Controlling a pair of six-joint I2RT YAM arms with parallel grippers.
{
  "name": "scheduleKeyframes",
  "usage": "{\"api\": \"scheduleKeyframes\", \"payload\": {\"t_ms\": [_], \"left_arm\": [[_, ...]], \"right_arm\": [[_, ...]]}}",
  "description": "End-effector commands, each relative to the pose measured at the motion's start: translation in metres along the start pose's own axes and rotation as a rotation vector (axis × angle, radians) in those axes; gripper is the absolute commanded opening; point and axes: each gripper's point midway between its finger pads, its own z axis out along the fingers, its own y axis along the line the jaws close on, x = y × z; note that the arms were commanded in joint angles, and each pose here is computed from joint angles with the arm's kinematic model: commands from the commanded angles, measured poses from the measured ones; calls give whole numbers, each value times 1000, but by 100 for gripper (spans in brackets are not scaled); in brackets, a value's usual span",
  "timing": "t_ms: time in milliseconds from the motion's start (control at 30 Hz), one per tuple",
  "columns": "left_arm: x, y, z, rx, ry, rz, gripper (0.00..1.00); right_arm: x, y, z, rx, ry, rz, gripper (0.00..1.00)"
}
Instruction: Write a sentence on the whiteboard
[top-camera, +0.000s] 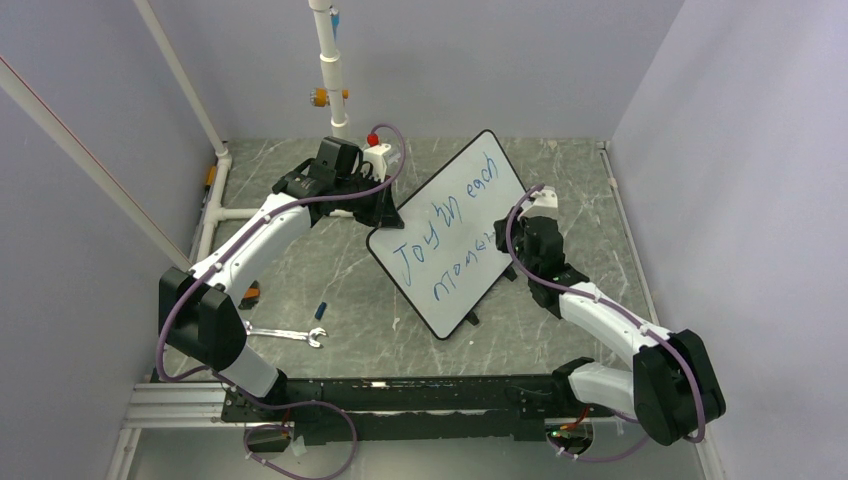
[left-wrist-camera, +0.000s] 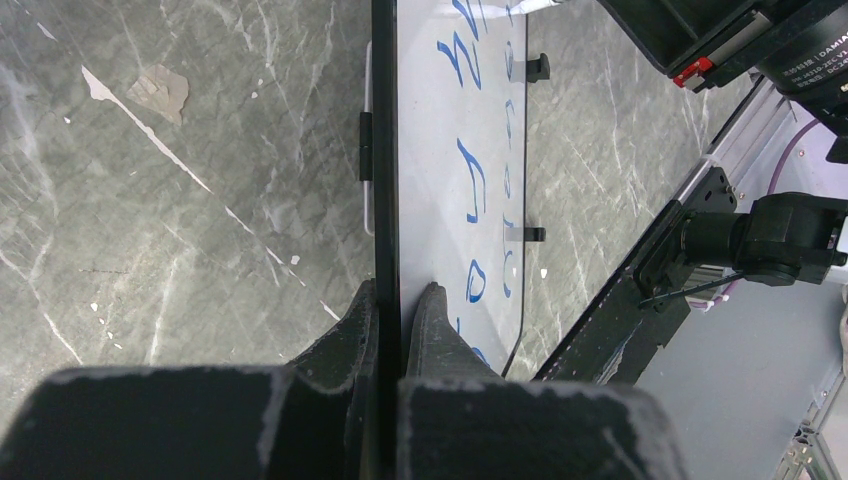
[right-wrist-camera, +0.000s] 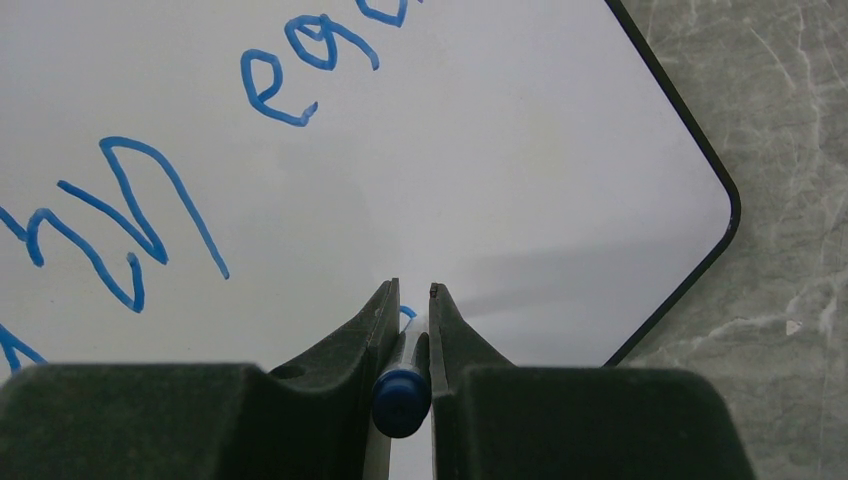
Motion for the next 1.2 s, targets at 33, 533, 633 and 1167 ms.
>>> {"api": "scheduleKeyframes", "payload": {"t_ms": [33,533,633,1167], "left_arm": [[-2,71,-16,-349,10,172,0],[-1,73,-14,-351,18,171,0],[-1,73,-14,-353,17,172,0],[-2,72,-14,-349,15,170,0]], "right_arm": [[-25,13,6,-34,-48,9,0],[-30,7,21,-14,-44,8,0],[-24,3,20,-9,-32,6,0],[5,-15,4,26,11,16,0]]}}
